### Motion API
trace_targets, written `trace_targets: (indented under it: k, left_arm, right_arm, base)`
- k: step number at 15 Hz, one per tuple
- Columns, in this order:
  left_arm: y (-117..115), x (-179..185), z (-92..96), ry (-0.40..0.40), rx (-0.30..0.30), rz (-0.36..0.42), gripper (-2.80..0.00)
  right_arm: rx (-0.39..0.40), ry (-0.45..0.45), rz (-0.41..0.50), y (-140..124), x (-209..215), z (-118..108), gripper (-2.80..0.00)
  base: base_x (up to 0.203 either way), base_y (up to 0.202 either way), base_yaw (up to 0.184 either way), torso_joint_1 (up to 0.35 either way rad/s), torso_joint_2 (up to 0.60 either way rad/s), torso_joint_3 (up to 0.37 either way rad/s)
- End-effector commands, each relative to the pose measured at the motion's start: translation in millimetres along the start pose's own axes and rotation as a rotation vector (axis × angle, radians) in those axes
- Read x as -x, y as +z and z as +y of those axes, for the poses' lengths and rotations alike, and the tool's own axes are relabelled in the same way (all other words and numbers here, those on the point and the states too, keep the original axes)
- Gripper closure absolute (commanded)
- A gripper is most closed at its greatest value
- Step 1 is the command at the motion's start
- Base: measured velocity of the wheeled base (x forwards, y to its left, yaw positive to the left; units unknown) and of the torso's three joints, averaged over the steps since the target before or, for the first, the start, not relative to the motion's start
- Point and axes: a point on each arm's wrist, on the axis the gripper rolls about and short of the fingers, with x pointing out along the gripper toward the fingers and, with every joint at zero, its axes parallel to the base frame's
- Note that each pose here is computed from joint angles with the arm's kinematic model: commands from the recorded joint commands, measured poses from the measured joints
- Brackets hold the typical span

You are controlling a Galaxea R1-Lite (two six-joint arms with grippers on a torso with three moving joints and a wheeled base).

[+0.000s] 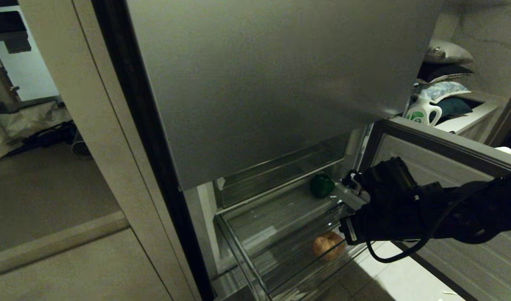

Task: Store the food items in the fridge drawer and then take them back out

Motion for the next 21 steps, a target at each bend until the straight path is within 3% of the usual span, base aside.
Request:
trace_targets:
  k: [1, 7, 16, 21]
  left_arm:
    - [0.0, -0.1, 0.0, 0.001, -0.001, 0.001, 0.0]
    - [0.0, -0.1, 0.0, 0.001, 0.0, 0.001, 0.0]
    - [0.0, -0.1, 0.0, 0.001, -0.001, 0.001, 0.0]
    - [0.0, -0.1, 0.0, 0.0, -0.001, 0.001, 0.0]
  right_arm:
    - [-0.001, -0.006, 0.018, 0.0, -9.2, -1.2, 0.0]
    - [-0.001, 0.053, 0.043, -3.3, -12.5, -0.8, 0.0]
    - [0.032, 0.042, 0.138, -13.3, 14.4, -3.0, 0.0]
    - [0.028, 0.029, 0.127, 2.6, -6.3, -1.4, 0.0]
  base:
    - [0.0, 0.0, 0.0, 0.0, 0.0, 0.0]
    - [0.0, 0.0, 0.0, 0.0, 0.0, 0.0]
    - [0.0, 0.0, 0.0, 0.0, 0.0, 0.0]
    - [0.0, 0.0, 0.0, 0.0, 0.0, 0.0]
